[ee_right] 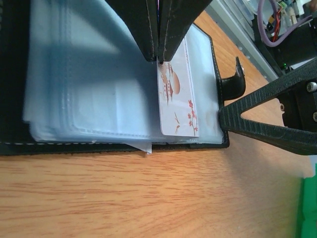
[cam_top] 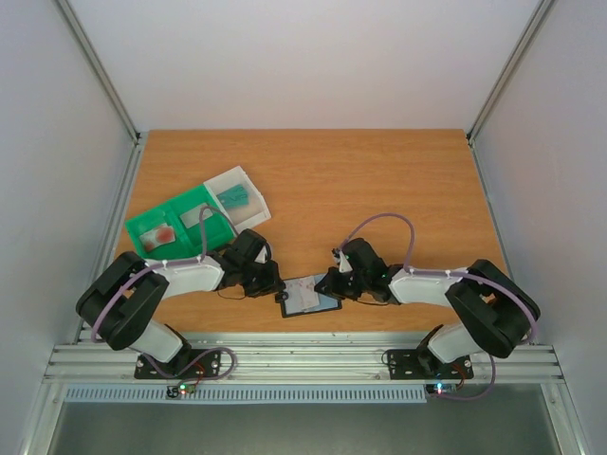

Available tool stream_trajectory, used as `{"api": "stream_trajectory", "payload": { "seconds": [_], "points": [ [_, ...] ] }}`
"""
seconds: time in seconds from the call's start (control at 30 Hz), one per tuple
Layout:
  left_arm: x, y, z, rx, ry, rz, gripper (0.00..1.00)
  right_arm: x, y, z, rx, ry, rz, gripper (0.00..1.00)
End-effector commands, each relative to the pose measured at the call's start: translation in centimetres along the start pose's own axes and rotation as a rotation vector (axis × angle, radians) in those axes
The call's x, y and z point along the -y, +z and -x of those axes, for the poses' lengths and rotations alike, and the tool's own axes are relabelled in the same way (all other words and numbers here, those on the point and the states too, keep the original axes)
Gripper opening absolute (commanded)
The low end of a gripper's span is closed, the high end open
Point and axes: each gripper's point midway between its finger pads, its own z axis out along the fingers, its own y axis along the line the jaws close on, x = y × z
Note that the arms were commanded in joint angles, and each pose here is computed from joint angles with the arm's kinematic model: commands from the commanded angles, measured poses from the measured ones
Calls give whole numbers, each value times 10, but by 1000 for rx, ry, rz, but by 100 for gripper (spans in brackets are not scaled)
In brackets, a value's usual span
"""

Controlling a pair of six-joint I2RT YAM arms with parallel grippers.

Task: Take the credit cards out of the card holder

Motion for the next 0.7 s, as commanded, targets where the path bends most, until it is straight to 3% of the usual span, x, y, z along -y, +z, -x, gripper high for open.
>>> {"api": "stream_trajectory", "payload": {
  "seconds": [0.0,0.33,0.67],
  "points": [
    [3,-4,9,46,23,20,5,14,-10,0,30,15,-69,1],
    [5,-17,9,69,32,36,10,6,-33,2,76,0,-87,1],
    [39,-51,13,126,60,-38,40,-24,-46,3,78,9,17,1]
  ]
}}
